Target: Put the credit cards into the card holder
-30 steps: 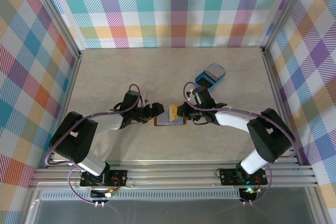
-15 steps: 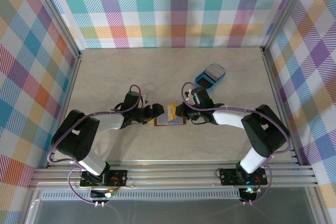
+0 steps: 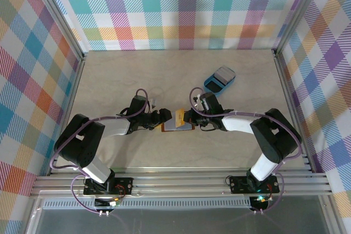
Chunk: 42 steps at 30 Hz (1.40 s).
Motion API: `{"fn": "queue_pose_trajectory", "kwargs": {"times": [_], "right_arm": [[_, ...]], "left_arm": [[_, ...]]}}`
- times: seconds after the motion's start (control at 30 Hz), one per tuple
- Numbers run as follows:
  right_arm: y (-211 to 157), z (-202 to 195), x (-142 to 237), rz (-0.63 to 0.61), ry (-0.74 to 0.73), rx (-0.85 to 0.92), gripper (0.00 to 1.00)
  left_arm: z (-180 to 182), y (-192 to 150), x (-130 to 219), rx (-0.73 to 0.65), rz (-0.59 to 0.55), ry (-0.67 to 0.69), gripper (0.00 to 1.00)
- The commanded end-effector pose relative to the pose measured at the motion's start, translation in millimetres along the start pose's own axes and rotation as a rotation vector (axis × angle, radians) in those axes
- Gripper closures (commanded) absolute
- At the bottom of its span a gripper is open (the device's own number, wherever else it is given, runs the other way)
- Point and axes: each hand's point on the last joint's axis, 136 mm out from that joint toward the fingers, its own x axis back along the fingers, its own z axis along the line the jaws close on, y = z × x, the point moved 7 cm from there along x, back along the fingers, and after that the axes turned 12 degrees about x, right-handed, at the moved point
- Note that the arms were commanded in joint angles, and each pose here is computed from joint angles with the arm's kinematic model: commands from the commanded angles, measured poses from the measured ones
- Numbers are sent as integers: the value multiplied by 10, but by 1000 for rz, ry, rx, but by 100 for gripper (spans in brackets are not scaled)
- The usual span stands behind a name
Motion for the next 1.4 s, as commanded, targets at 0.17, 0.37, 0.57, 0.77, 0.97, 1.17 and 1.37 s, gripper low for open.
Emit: {"fn": "queue_pose_trajectory", "kwargs": {"times": [0.17, 0.37, 0.57, 0.77, 0.97, 1.17, 1.37], "right_arm": [[-48, -66, -43, 5, -8, -11, 100], [-67, -87, -58, 7, -9, -24, 100], [-97, -120, -70, 11, -17, -46, 100], [-146, -159, -88, 6, -10, -89, 100], [-166, -163, -127, 15, 9, -99, 100], [-188, -163, -145, 28, 20, -96, 100], [-230, -153, -157, 45, 13, -64, 100]], "left_arm": [[-1, -31, -30, -7, -4, -7, 22], [8, -39, -40, -2, 0, -8, 23], [4, -50, -34, -6, -3, -10, 23], [23, -60, -58, -4, 3, -4, 24], [32, -78, -81, -5, 8, 2, 24], [46, -88, -85, -5, 5, 9, 24], [42, -81, -87, -4, 3, 10, 24]]}}
